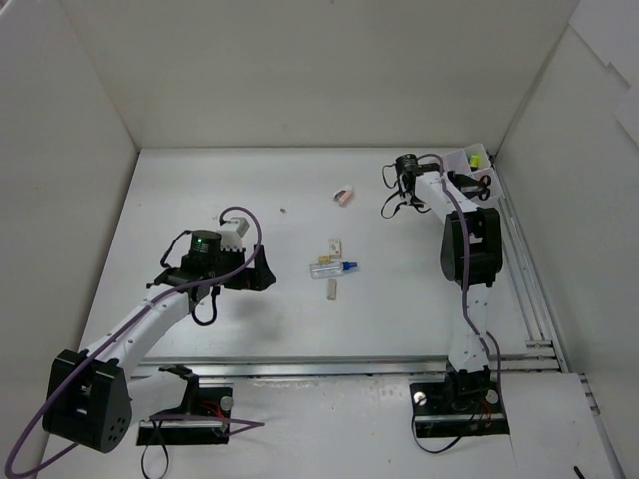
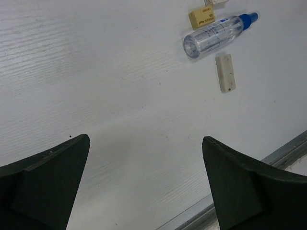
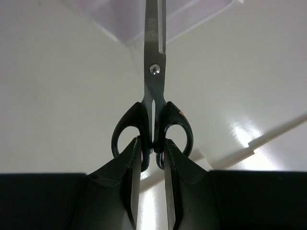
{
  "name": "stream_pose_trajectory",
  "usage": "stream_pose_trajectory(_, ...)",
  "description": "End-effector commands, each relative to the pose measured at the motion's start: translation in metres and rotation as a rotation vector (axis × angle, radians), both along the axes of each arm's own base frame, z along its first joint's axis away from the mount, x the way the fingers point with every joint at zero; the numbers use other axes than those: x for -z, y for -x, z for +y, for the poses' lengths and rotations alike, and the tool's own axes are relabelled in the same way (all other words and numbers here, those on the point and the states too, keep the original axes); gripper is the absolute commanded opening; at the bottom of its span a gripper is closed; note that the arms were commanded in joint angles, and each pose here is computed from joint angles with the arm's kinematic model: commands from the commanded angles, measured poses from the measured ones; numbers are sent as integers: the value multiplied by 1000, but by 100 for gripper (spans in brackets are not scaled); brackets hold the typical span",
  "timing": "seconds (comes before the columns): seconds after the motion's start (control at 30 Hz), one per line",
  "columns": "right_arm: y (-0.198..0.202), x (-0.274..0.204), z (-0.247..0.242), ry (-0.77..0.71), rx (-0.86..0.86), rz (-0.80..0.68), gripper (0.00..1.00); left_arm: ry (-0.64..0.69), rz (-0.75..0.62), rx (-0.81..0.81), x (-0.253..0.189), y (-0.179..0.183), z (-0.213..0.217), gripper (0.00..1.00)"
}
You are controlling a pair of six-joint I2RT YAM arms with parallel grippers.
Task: Sort the stationery into containers
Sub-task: Place the scissors in the storage box.
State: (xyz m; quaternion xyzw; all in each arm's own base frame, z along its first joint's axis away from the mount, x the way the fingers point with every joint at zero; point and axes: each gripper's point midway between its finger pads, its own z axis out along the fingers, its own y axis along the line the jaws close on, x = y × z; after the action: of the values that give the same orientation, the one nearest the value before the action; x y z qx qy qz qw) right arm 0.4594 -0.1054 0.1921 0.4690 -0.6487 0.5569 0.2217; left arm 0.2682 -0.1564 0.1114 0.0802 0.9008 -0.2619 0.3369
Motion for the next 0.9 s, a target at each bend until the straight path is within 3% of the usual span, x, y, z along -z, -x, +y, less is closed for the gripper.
stream_pose_trajectory(0.0,-15,-16,-2,24,6,-59,0,29,-110,13,-30,-18,-4,99)
stream_pose_trajectory(0.07,-20,-5,-3,9,3,-55,3,32,-112,5,-31,-19,-2,99)
stream_pose_trajectory(0.17,-22,1,-3,-8,-1,-63,19,36,-113,9,-31,-19,-3,100)
stream_pose_trajectory(0.2,-24,1,0,-15,-6,-73,28,37,-114,10,-32,-19,-3,99)
stream_pose_trajectory(0.4,-28,-31,18,-71,-53,-196,53,56,-134,26,-40,-18,-6,99)
stream_pose_trajectory(0.6,-25,-75,60,-210,-162,-375,61,76,-155,27,-47,-11,-6,99)
stream_pose_trajectory(0.73,-16,-104,103,-431,-259,-561,72,91,-180,20,-55,-4,-4,100)
stream_pose_trajectory(0.77,-13,-103,113,-499,-256,-626,85,99,-181,16,-57,-2,-4,99)
stream_pose_trajectory(0.87,-6,-105,152,-784,-241,-828,98,116,-190,3,-60,5,-2,99)
